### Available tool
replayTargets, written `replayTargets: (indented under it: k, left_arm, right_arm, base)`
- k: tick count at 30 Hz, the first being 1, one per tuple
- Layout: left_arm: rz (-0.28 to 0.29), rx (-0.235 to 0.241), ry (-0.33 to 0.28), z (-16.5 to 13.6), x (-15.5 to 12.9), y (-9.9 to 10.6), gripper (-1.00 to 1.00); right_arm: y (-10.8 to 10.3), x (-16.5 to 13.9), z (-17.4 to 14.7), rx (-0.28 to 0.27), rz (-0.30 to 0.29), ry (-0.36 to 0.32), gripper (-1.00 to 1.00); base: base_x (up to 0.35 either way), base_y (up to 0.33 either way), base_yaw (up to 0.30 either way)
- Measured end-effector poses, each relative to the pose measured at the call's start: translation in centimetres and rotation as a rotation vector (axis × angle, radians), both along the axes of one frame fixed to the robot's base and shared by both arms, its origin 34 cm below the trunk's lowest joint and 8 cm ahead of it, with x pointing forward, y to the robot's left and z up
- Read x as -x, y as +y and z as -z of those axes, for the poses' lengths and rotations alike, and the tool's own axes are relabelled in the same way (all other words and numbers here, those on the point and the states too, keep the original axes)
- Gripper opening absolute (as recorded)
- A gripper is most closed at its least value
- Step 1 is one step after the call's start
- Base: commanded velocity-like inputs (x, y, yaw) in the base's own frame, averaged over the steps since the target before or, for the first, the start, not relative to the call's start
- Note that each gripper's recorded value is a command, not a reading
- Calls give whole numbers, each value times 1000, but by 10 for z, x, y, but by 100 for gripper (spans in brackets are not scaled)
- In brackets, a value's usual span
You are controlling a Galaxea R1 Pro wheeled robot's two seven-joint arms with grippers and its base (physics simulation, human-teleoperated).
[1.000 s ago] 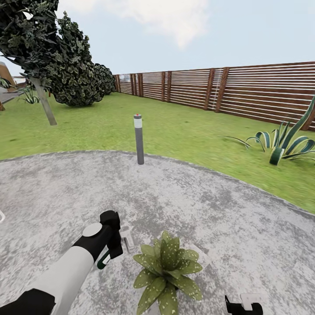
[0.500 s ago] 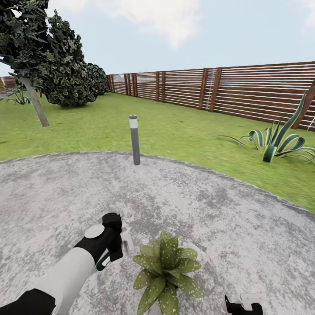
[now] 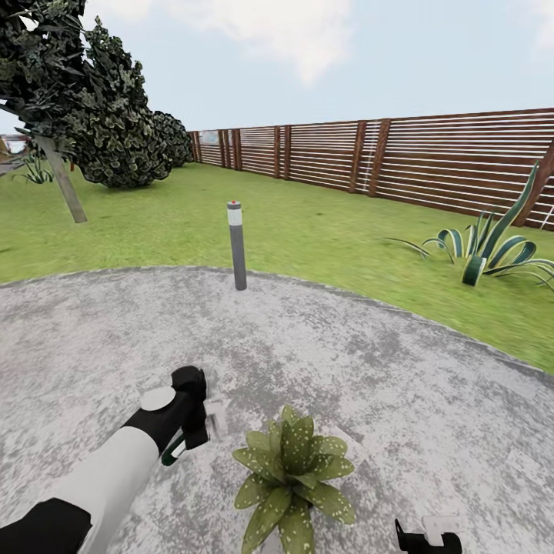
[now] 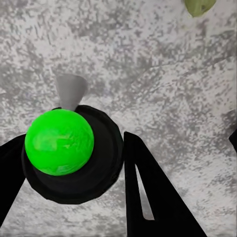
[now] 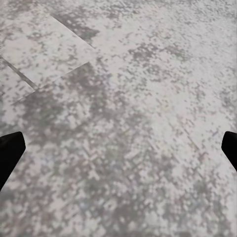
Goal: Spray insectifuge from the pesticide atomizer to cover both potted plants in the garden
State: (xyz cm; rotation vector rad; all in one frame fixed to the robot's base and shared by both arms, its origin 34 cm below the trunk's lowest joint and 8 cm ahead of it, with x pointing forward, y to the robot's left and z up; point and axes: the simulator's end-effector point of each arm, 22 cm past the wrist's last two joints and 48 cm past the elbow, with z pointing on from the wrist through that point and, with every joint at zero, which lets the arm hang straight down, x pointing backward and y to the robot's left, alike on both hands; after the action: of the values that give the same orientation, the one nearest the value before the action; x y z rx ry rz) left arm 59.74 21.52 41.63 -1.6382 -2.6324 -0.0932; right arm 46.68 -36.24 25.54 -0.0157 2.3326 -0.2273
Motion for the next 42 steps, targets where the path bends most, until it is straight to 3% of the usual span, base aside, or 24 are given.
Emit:
replayTargets:
  k: [3,8,10,13,17,18,20,21,22,23,27,31,42]
  left_arm:
    - [-12,-2,13,5,5,6,-100]
    - [-33,-11,107,40,48,17,-100]
    - [-34,-21,91,50,53,20,-100]
    - [-82,64,74,56,53,3,-100]
    - [-125,42,0,73,49,15,-100]
    - [-197,68,-33,75,42,20,-100]
    - [-278,107,-53,75,36,24,-100]
    - [-328,178,-77,74,29,21,-100]
    - [-305,227,-97,72,23,12,-100]
    - [-293,242,-109,72,21,12,-100]
    - [-300,238,-118,73,20,23,-100]
    - [-316,188,-137,88,32,42,-100]
    - [-322,179,-142,90,34,46,-100]
  right_arm:
    - [0,0,0,0,0,0,100]
    - [-1,0,0,1,0,0,100]
    - [-1,0,0,1,0,0,100]
    - [-1,1,0,1,0,2,100]
    - [-1,2,1,1,0,2,100]
    - [0,2,1,0,0,3,100]
    - [0,2,1,0,0,1,100]
    - [0,1,0,0,0,0,100]
    - [0,1,0,0,0,0,100]
    - [0,2,1,0,0,1,100]
    - [0,2,1,0,0,2,100]
    - [1,2,1,-1,0,2,100]
    - [1,2,1,-1,0,1,100]
  base:
    - [0,0,0]
    - [0,0,0]
    - [0,0,0]
    - [0,0,0]
    - [0,0,0]
    - [0,0,0]
    - [0,0,62]
    - [0,0,227]
    - [-17,-5,264]
    - [-86,-77,271]
    - [-188,-166,276]
    - [-231,-194,203]
    - [-251,-179,92]
